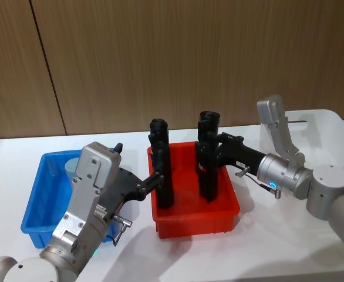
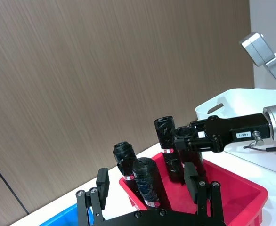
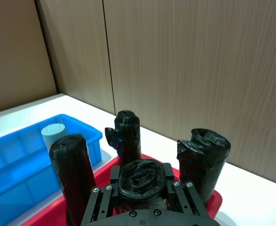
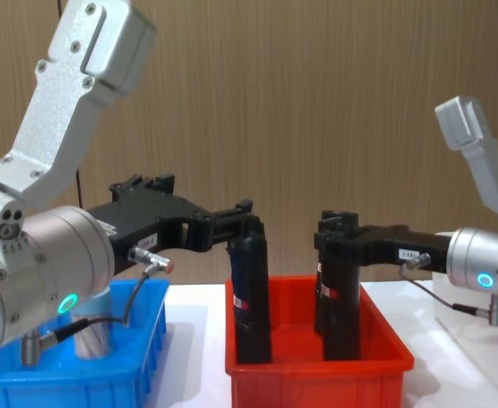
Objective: Pick the cotton swabs from the blue box and place them into the white box.
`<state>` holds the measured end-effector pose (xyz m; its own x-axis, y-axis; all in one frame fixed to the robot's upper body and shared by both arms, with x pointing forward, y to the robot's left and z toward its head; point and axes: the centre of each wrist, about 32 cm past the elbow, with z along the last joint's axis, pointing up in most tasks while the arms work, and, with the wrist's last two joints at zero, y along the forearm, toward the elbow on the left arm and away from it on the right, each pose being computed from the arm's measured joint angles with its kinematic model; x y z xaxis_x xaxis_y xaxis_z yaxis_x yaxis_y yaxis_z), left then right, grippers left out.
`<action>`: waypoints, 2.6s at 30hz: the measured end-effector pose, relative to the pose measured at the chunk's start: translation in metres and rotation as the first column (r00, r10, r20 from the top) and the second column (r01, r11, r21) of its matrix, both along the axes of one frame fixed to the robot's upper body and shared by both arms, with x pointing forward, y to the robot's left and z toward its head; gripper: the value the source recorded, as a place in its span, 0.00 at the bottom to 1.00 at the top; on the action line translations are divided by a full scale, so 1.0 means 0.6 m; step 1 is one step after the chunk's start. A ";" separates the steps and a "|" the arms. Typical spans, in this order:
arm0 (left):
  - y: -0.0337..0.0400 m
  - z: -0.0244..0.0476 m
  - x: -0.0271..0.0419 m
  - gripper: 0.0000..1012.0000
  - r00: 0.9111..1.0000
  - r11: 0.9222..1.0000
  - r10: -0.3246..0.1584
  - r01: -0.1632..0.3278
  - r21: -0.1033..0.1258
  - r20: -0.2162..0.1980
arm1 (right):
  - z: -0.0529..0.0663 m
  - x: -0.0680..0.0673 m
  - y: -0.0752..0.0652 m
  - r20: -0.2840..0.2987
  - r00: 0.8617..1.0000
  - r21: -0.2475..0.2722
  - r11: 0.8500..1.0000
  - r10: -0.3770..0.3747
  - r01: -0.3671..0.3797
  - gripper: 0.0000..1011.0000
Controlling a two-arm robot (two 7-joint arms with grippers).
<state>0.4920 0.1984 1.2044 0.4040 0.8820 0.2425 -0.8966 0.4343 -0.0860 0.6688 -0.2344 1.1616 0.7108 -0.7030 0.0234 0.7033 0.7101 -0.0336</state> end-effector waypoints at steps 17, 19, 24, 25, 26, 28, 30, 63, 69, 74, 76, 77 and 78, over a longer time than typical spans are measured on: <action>0.000 0.000 0.000 0.99 1.000 1.000 0.000 0.000 0.000 0.000 | 0.075 0.000 -0.006 0.127 0.992 0.042 0.999 -0.025 0.019 0.43; 0.000 0.000 0.000 0.99 1.000 1.000 0.000 0.000 0.000 0.000 | 0.093 -0.007 -0.010 0.149 0.988 0.048 0.998 -0.040 0.033 0.42; 0.000 0.000 0.000 0.99 1.000 1.000 0.000 0.000 0.000 0.000 | 0.134 -0.027 -0.026 0.185 0.979 0.055 0.995 -0.090 0.081 0.40; 0.000 0.000 0.000 0.99 1.000 1.000 0.000 0.000 0.000 0.000 | 0.139 -0.030 -0.028 0.192 0.977 0.055 0.995 -0.096 0.087 0.39; 0.000 0.000 0.000 0.99 1.000 1.000 0.000 0.000 0.000 0.000 | 0.145 -0.033 -0.030 0.193 0.976 0.055 0.994 -0.106 0.097 0.39; 0.000 0.000 0.000 0.99 1.000 1.000 0.000 0.000 0.000 0.000 | 0.161 -0.044 -0.039 0.211 0.969 0.054 0.991 -0.129 0.120 0.37; 0.000 0.000 0.000 0.99 1.000 1.000 0.000 0.000 0.000 0.000 | 0.170 -0.051 -0.044 0.215 0.965 0.052 0.989 -0.149 0.141 0.36; 0.000 0.000 0.000 0.99 1.000 1.000 0.000 0.000 0.000 0.000 | 0.185 -0.103 -0.151 0.184 0.858 -0.021 0.871 -0.479 0.491 0.36; 0.000 0.000 0.000 0.99 1.000 1.000 0.000 0.000 0.000 0.000 | 0.165 -0.092 -0.161 0.154 0.855 -0.025 0.863 -0.496 0.505 0.36; 0.000 0.000 0.000 0.99 1.000 1.000 0.000 0.000 0.000 0.000 | 0.148 -0.083 -0.166 0.132 0.853 -0.029 0.858 -0.505 0.513 0.36; 0.000 0.000 0.000 0.99 1.000 1.000 0.000 0.000 0.000 0.000 | 0.143 -0.081 -0.168 0.125 0.853 -0.031 0.857 -0.508 0.515 0.36; 0.000 0.000 0.000 0.99 1.000 1.000 0.000 0.000 0.000 0.000 | 0.139 -0.079 -0.169 0.119 0.852 -0.033 0.855 -0.510 0.517 0.36; 0.000 0.000 0.000 0.99 1.000 1.000 0.000 0.000 0.000 0.000 | 0.137 -0.078 -0.170 0.116 0.852 -0.033 0.855 -0.511 0.518 0.36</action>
<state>0.4920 0.1984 1.2044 0.4039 0.8821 0.2425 -0.8967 0.4342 -0.0859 0.6221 -0.3363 1.2439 0.2396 -0.9622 0.1293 0.9693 0.2447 0.0250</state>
